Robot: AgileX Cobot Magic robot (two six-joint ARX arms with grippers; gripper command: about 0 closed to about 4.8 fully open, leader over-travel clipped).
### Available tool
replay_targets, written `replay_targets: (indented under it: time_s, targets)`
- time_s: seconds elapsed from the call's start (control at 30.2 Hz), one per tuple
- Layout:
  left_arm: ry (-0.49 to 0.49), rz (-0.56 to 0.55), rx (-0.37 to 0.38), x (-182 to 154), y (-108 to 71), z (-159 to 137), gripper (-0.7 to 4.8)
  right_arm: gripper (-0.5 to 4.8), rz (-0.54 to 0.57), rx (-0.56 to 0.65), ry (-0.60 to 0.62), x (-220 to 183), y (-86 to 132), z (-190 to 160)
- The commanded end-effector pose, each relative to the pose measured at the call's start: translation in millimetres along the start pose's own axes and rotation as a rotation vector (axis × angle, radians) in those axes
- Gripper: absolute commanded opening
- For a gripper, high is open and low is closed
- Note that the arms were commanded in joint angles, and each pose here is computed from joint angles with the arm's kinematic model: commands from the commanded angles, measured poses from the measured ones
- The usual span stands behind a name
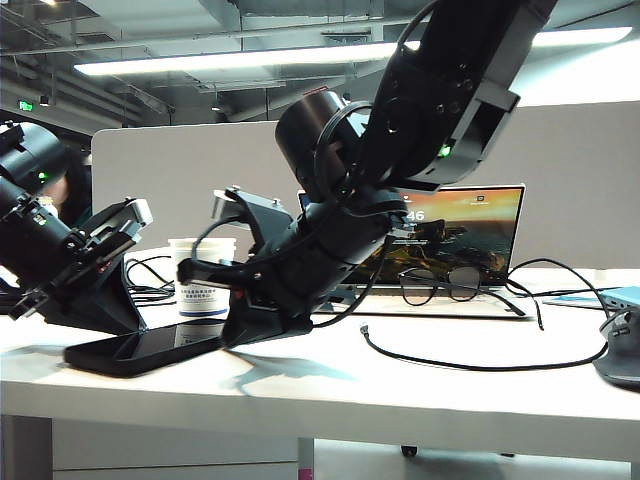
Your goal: Pick up the black phone, pick up the charger plug, insert the charger plug into the phone's charging port, and finally place the connected phone back on the desk.
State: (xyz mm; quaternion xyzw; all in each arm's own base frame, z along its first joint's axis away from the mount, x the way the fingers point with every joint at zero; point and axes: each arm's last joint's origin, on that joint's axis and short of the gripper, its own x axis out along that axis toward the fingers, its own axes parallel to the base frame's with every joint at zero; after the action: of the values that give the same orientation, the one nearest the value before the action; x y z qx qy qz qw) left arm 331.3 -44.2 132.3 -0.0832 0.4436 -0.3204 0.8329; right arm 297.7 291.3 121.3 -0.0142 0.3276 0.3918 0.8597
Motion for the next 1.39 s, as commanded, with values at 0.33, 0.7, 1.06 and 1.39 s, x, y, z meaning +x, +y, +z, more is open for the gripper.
replay_targets:
  time_s: [0.33,0.7,1.06,1.39]
  targets:
    - [0.075,-0.092,-0.117,4.7,-3.2,-12.6,-0.04,-0.06,-0.036,0.032,-0.022,-1.6,-21.6,14.9]
    - [0.056,-0.089,-0.187,1.2,-4.6,-6.3,3.12,-0.06,-0.040,0.033,-0.040,-10.8,-22.0,23.7]
    - [0.085,-0.131,-0.444,1.3,-9.6,-5.4,3.10,-0.06,-0.086,0.052,-0.006,-18.1,-29.2,25.0]
    - [0.147,-0.142,-0.428,17.0,-35.2,-6.9,3.10,-0.06,-0.090,0.055,0.047,-17.4,-28.6,19.4]
